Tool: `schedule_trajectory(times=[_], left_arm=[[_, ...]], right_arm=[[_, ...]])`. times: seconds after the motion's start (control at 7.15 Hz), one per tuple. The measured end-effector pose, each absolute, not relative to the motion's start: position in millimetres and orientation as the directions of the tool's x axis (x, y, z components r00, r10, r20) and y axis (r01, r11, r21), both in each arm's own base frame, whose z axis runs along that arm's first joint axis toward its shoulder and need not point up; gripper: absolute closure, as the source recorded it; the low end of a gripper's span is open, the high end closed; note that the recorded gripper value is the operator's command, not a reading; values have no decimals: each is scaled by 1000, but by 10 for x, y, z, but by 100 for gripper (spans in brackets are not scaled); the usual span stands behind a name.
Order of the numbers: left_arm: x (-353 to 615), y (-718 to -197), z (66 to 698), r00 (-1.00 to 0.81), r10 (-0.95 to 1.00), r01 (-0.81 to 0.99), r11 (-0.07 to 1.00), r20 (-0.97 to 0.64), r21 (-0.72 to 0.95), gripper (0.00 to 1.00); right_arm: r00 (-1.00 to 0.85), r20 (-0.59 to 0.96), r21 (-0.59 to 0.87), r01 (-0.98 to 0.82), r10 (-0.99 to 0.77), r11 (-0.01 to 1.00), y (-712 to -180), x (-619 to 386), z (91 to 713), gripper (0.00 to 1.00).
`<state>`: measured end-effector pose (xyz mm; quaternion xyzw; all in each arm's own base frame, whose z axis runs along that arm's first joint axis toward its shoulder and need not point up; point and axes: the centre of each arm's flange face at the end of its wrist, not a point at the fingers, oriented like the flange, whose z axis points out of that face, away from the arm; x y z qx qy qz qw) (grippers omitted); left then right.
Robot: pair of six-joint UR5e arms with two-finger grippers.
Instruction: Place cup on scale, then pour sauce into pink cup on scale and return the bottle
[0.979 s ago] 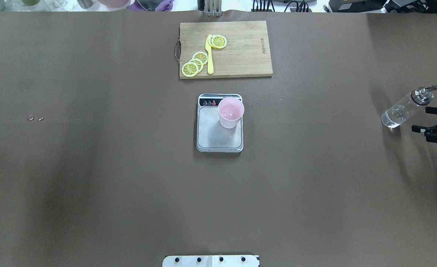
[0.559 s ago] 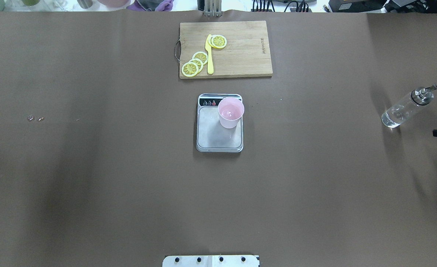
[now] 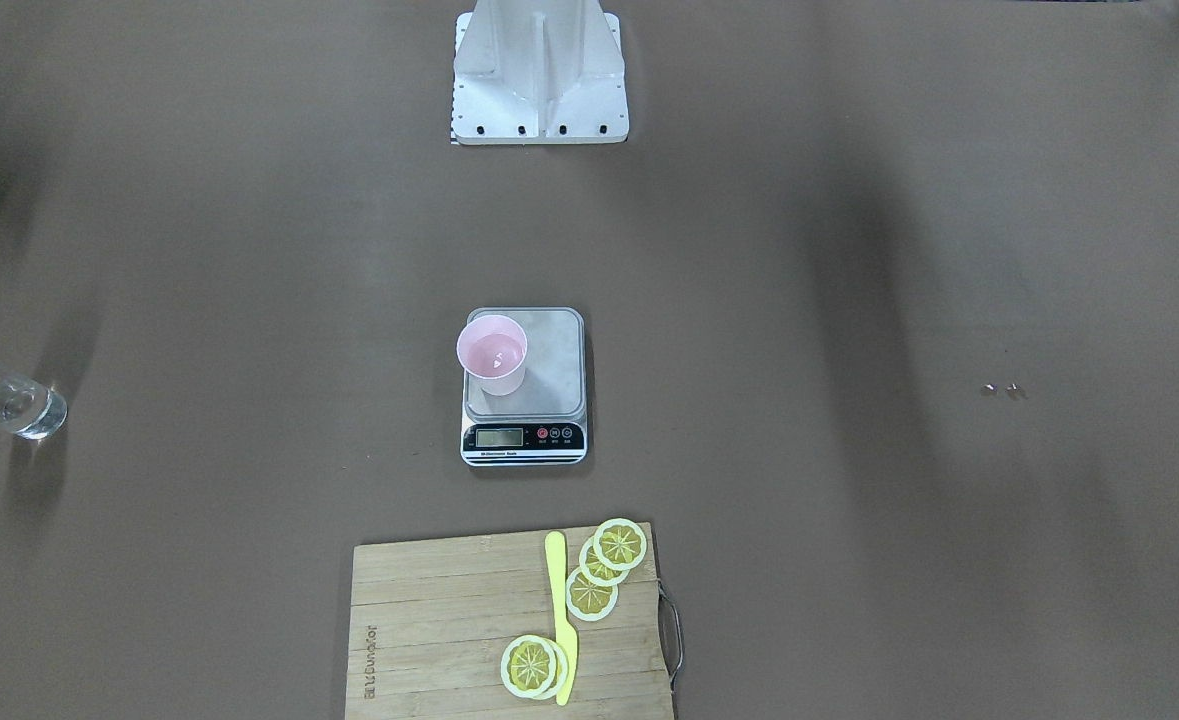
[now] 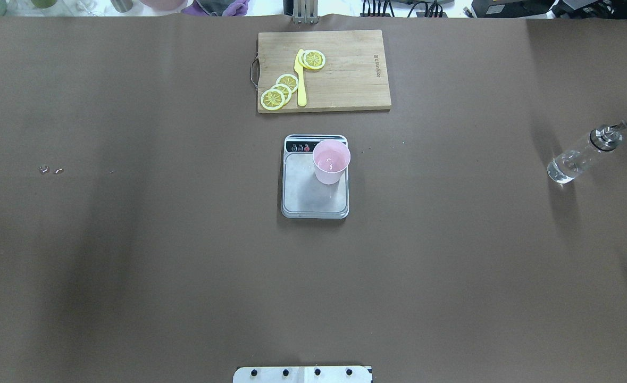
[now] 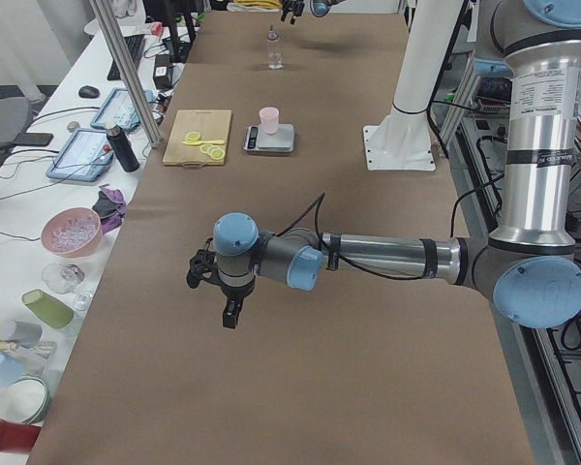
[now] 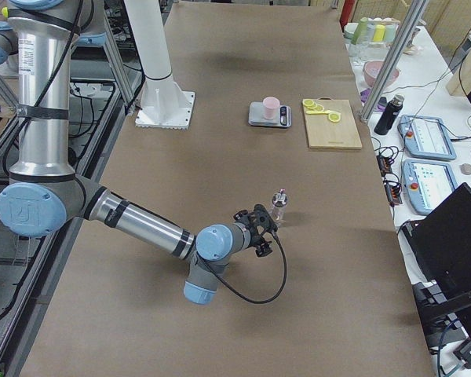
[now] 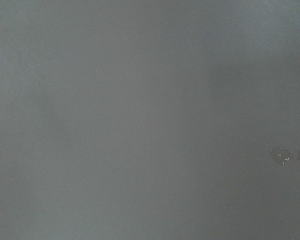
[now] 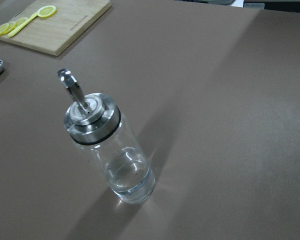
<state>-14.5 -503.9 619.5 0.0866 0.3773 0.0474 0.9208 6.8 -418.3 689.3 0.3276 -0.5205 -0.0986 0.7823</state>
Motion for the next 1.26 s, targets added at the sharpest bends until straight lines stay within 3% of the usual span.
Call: schedule_trajectory(times=[0.56, 1.26], left_arm=[[-144, -5044, 6188, 711, 153, -22, 980, -686, 196, 1], [-145, -5044, 6204, 712, 152, -23, 981, -686, 193, 1]], right_arm=[[458, 873, 296, -230, -165, 927, -4992, 373, 6342, 0], [600, 776, 19, -331, 195, 943, -5624, 650, 6235, 0]])
